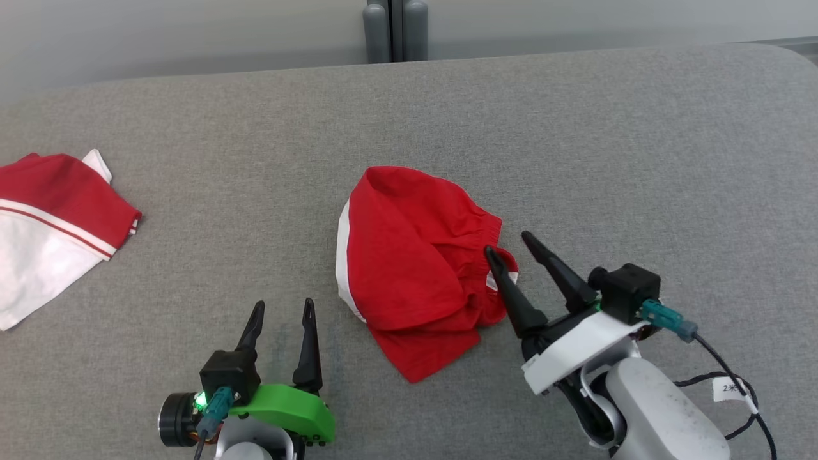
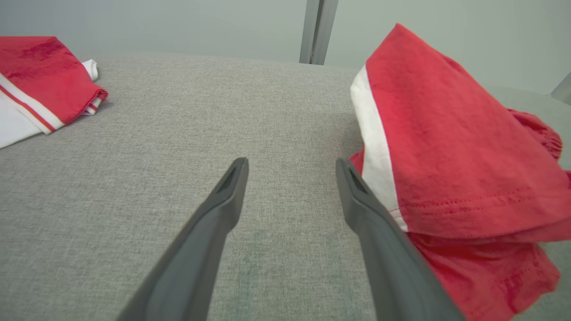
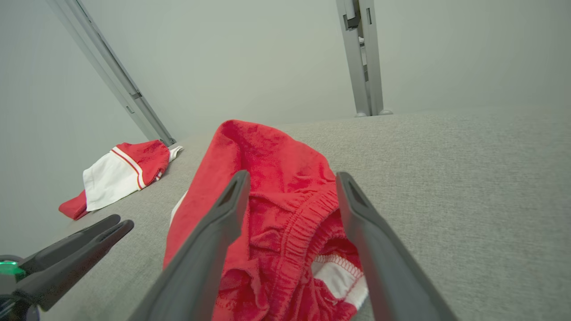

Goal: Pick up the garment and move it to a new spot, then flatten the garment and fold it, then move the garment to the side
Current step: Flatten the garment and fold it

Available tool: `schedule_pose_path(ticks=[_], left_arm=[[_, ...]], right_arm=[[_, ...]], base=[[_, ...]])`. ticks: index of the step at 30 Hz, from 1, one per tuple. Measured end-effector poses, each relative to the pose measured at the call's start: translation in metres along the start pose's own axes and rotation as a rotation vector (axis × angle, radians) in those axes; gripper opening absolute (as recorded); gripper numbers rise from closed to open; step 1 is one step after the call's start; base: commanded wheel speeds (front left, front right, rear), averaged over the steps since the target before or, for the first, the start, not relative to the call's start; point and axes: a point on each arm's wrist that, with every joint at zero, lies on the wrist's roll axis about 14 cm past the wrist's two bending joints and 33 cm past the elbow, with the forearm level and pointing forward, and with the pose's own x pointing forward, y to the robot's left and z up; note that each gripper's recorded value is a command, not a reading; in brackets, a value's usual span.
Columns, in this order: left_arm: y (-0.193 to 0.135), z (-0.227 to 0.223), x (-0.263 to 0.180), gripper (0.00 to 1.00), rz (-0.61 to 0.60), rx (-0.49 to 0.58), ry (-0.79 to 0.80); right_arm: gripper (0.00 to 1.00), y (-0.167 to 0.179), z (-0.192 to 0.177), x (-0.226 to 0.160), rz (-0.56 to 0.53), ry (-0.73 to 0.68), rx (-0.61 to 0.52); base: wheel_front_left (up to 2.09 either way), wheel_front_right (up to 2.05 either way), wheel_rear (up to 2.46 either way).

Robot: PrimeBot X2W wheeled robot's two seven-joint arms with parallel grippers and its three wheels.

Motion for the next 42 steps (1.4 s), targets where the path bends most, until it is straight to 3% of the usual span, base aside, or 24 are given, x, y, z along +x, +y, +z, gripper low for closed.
schedule_pose_path(ticks=[5,11,18,29,30,31,32,35,37,38,39,42], left_arm=[[-0.005,-0.004,0.003,1.00,-0.019,0.000,0.010],[-0.006,-0.006,0.003,1.00,-0.022,-0.002,0.019],[0.007,-0.012,0.001,1.00,0.015,-0.001,0.036],[0.015,-0.015,0.001,1.00,0.045,0.000,0.046],[0.015,-0.015,0.002,1.00,0.044,0.000,0.045],[0.015,-0.015,0.002,1.00,0.044,0.000,0.046],[0.014,-0.015,0.002,1.00,0.042,0.000,0.047],[0.014,-0.014,0.004,1.00,0.043,0.000,0.044],[0.014,-0.014,0.004,1.00,0.043,-0.001,0.044],[0.013,-0.014,0.004,1.00,0.042,-0.002,0.044],[0.013,-0.014,0.004,1.00,0.042,-0.003,0.044],[0.014,-0.013,0.004,1.00,0.045,-0.005,0.042]], right_arm=[[1.00,-0.033,0.004,-0.004,-0.111,-0.022,0.071],[1.00,-0.048,-0.001,0.013,-0.158,-0.019,0.207],[1.00,-0.043,-0.033,0.034,-0.172,0.081,0.438],[1.00,-0.037,-0.057,0.042,-0.166,0.173,0.584],[0.80,-0.037,-0.057,0.042,-0.167,0.174,0.591],[0.49,-0.038,-0.058,0.042,-0.168,0.177,0.596],[0.43,-0.038,-0.058,0.043,-0.171,0.175,0.607],[0.45,-0.038,-0.058,0.045,-0.172,0.178,0.624],[0.33,-0.038,-0.060,0.044,-0.171,0.192,0.619],[0.05,-0.038,-0.062,0.045,-0.171,0.198,0.615],[0.00,-0.039,-0.061,0.045,-0.173,0.196,0.615],[0.00,-0.038,-0.063,0.047,-0.163,0.208,0.594]], base=[[0.00,0.00,0.00],[0.00,0.00,0.00],[0.00,0.00,0.00],[0.00,0.00,0.00],[0.00,0.00,0.00],[0.00,0.00,0.00],[0.00,0.00,0.00],[0.00,0.00,0.00],[0.00,0.00,0.00],[0.00,0.00,0.00],[0.00,0.00,0.00],[0.00,0.00,0.00]])
